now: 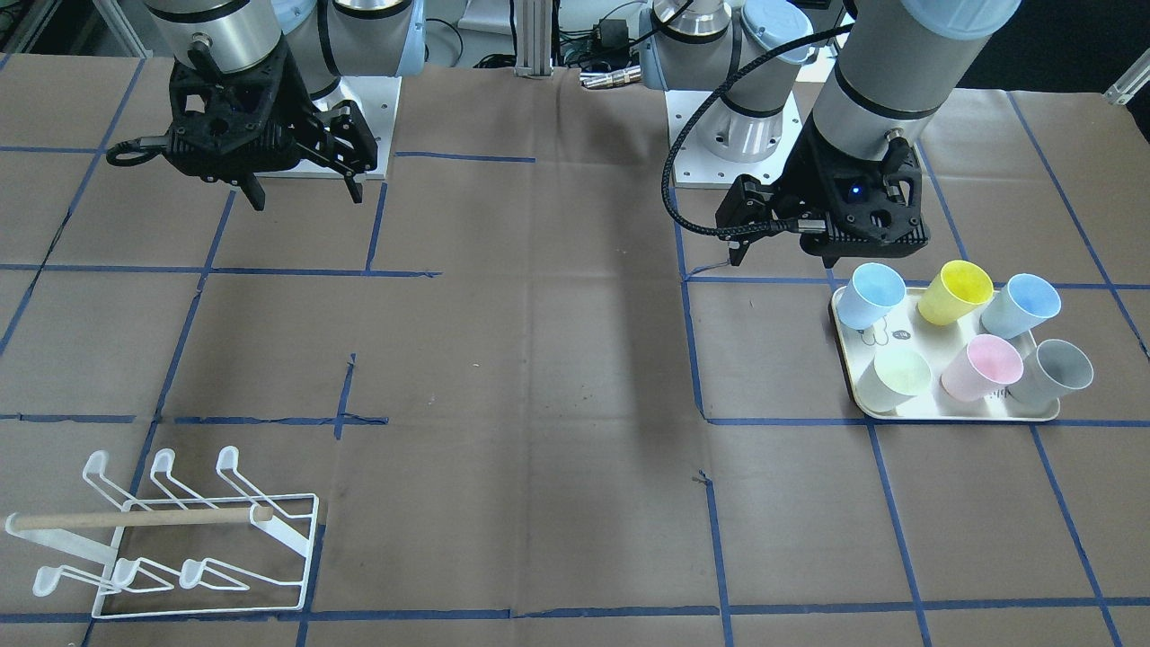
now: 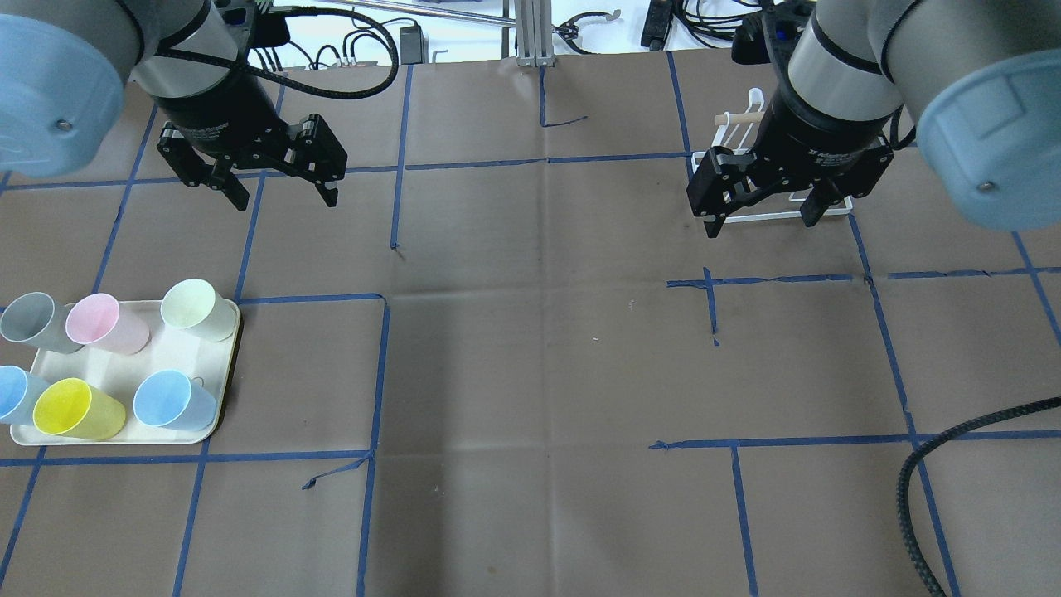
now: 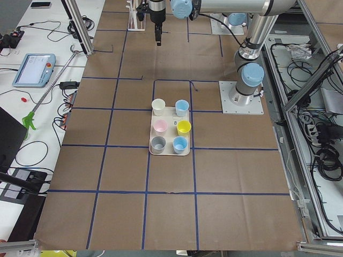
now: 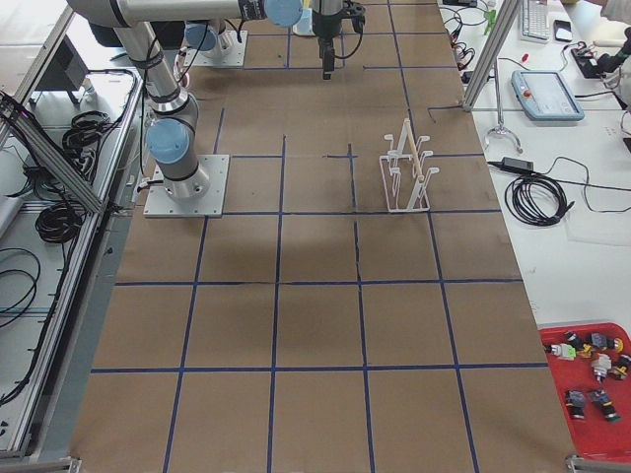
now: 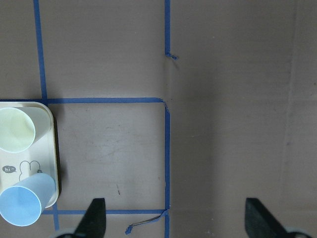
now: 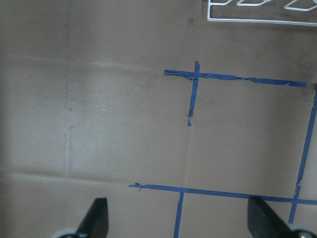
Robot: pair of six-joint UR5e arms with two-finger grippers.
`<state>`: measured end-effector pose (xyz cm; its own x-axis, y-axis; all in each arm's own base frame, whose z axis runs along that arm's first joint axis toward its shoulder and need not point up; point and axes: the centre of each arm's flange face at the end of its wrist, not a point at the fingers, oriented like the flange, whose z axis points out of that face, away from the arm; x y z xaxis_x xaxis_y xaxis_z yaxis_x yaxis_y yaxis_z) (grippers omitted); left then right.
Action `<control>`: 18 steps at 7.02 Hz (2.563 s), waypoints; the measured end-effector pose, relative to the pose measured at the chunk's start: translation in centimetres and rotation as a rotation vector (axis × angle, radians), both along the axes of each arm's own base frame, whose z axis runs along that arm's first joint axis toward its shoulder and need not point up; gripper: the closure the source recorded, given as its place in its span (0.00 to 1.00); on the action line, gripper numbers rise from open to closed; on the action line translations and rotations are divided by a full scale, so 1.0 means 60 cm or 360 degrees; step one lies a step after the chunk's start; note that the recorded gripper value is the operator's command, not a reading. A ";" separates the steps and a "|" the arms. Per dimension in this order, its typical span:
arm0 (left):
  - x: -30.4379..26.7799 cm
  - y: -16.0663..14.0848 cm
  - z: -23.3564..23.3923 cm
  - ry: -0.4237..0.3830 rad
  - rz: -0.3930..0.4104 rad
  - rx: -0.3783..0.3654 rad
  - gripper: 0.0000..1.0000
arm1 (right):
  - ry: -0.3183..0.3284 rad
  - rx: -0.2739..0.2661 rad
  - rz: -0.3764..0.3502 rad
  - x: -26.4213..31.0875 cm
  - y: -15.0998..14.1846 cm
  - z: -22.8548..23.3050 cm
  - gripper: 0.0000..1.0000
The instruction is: Transfer IKEA cup to right arm and place on rack
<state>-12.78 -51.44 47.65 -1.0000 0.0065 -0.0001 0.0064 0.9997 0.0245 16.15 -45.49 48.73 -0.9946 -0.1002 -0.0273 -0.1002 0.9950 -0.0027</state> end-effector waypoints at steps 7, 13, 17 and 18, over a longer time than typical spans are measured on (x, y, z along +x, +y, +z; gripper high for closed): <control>0.002 -0.002 -0.001 -0.0009 -0.0011 0.0002 0.00 | 0.0000 0.0017 -0.0008 -0.001 -0.003 -0.010 0.00; 0.174 -0.025 -0.024 0.0014 -0.0108 0.0002 0.00 | 0.0001 0.0023 -0.0010 -0.001 -0.002 -0.007 0.00; 0.315 -0.011 -0.084 0.0030 -0.0157 0.0043 0.00 | 0.0000 0.0023 -0.0010 -0.001 -0.001 -0.006 0.00; 0.318 -0.011 -0.102 0.0029 -0.0155 0.0037 0.00 | -0.0001 0.0023 -0.0009 -0.001 -0.001 -0.006 0.00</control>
<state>6.31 -52.09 41.50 -0.9945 0.1034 0.0195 0.1042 0.9935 0.0468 16.10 -45.56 48.38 -0.9951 -0.0944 -0.0292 -0.0948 0.9954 0.0119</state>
